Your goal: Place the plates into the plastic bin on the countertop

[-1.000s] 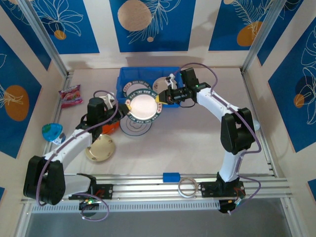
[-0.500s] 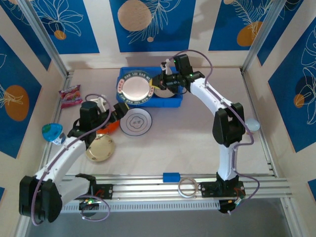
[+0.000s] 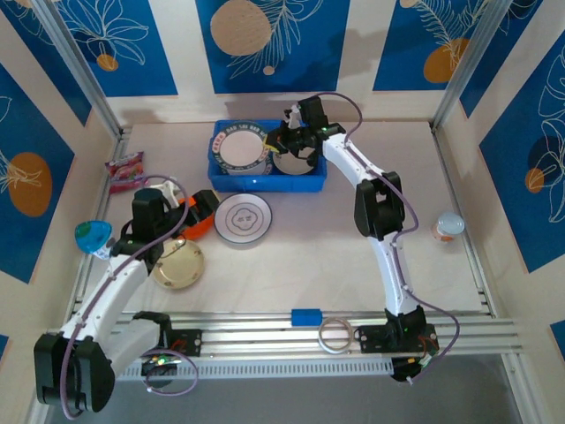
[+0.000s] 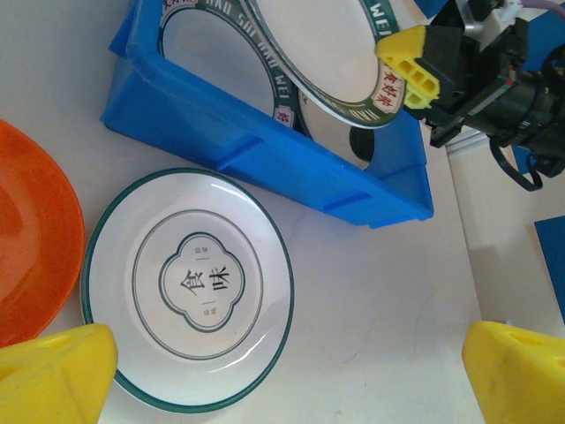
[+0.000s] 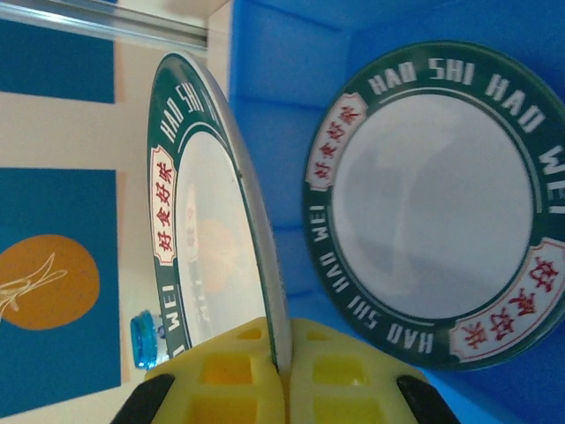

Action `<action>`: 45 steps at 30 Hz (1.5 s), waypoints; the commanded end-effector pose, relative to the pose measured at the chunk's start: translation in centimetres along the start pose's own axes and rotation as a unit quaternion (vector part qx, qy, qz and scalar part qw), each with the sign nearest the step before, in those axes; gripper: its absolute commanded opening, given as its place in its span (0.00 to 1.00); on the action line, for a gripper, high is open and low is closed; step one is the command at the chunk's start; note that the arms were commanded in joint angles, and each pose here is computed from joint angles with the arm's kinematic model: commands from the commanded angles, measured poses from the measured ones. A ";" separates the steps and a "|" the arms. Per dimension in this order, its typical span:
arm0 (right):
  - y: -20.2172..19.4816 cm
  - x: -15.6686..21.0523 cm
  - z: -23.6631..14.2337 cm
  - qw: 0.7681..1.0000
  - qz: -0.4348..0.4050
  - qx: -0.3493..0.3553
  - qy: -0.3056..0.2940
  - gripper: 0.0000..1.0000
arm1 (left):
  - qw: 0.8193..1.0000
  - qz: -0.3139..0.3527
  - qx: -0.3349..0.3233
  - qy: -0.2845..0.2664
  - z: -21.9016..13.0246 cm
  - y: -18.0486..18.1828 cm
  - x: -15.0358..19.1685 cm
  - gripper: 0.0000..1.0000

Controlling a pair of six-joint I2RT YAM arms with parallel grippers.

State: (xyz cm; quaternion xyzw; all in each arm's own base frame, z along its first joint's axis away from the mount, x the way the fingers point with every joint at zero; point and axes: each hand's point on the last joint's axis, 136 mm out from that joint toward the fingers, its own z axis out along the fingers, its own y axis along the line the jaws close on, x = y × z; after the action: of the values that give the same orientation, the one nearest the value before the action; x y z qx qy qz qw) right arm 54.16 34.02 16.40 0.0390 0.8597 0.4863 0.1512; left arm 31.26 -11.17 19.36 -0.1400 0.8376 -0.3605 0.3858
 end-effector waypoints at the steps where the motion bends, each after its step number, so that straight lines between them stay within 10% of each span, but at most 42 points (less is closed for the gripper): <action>1: 1.7 -1.5 -0.6 1.000 -0.008 -0.014 -0.018 0.00 | 1.000 -0.001 0.006 0.001 -0.3 0.0 0.1 1.00; 45: -4.6 -0.2 4.0 0.997 -0.001 0.076 0.013 0.13 | 1.000 -0.016 0.002 0.011 0.9 0.9 0.4 1.00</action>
State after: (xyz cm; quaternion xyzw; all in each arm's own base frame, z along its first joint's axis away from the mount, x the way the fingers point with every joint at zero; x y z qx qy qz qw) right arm 55.92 34.43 9.26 0.0593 0.9004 0.4116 0.1282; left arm 31.52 -11.33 17.90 -0.1499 0.8434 -0.3629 0.3668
